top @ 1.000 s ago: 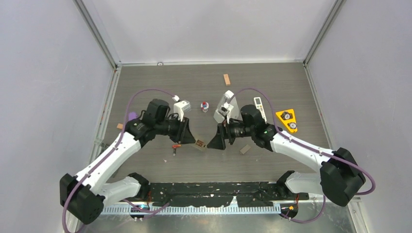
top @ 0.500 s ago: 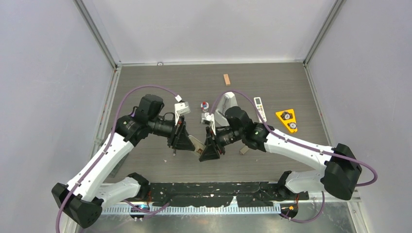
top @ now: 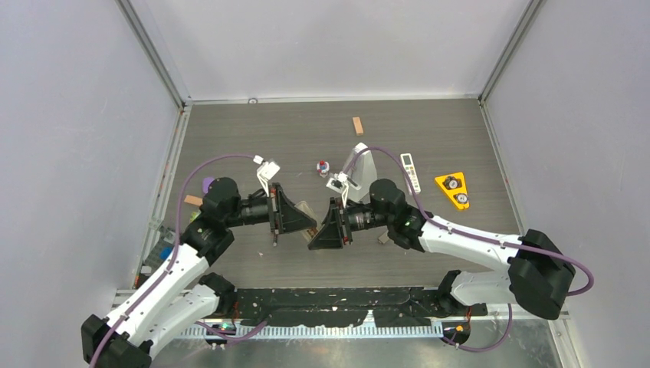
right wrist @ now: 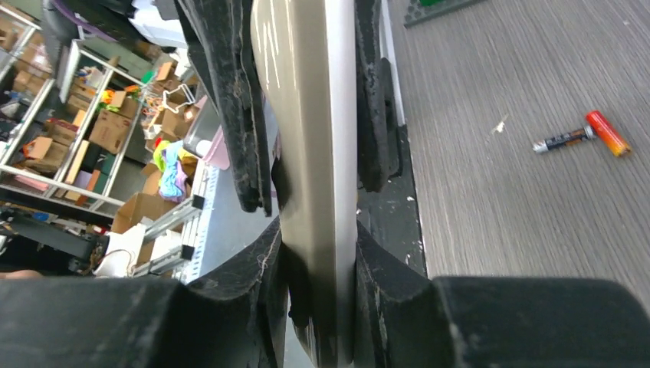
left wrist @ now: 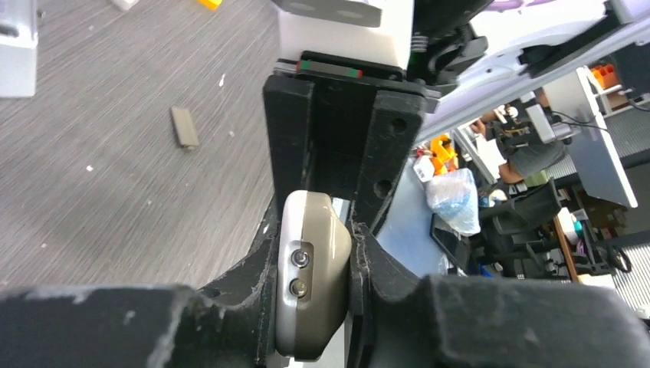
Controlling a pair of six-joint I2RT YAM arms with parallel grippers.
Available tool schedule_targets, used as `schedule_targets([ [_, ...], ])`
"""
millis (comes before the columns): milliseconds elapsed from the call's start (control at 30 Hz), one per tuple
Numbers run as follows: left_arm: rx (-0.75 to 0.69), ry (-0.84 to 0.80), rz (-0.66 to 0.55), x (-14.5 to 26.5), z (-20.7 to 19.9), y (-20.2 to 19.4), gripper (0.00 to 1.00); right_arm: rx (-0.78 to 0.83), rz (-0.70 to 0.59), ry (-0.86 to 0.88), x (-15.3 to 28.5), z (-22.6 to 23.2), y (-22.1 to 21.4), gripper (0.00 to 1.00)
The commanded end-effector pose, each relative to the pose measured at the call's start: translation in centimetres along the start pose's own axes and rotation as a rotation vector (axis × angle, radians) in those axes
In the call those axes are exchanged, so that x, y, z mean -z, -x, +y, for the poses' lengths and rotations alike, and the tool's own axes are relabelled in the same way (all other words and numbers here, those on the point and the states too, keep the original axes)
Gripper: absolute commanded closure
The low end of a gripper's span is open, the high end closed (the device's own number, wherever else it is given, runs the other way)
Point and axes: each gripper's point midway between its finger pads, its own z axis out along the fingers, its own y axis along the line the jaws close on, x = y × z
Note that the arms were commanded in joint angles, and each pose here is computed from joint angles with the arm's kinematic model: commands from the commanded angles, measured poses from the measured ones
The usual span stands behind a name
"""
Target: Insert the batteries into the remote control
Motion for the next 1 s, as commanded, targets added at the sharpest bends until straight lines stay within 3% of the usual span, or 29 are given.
schedule_targets([
  [0, -0.038, -0.050, -0.229, 0.3, -2.8, 5.1, 0.89, -0.003, -0.206, 0.054, -0.4, 1.8, 4.9, 0.95],
  [67, -0.039, -0.020, -0.250, 0.5, -2.3, 5.3, 0.87, -0.022, -0.217, 0.067, -0.5, 1.9, 5.0, 0.95],
  [133, -0.039, 0.004, -0.278, 0.7, -2.0, 5.5, 0.76, -0.045, -0.222, 0.082, -0.5, 1.9, 4.8, 0.95],
  [200, -0.037, 0.014, -0.309, 1.0, -1.8, 5.7, 0.73, -0.074, -0.235, 0.100, -0.6, 1.9, 4.7, 0.95],
  [467, -0.040, 0.026, -0.408, 1.7, -1.6, 6.6, 0.76, -0.099, -0.274, 0.130, -0.8, 2.2, 5.6, 0.94],
  [767, -0.044, 0.084, -0.466, 2.3, -0.7, 7.2, 0.49, -0.138, -0.309, 0.186, -1.4, 2.4, 6.6, 0.94],
  [900, -0.054, 0.079, -0.485, 2.5, -0.9, 7.4, 0.48, -0.145, -0.312, 0.209, -1.6, 2.6, 7.0, 0.94],
  [967, -0.053, 0.077, -0.475, 2.4, -0.9, 7.4, 0.55, -0.146, -0.311, 0.209, -1.7, 2.6, 7.1, 0.94],
])
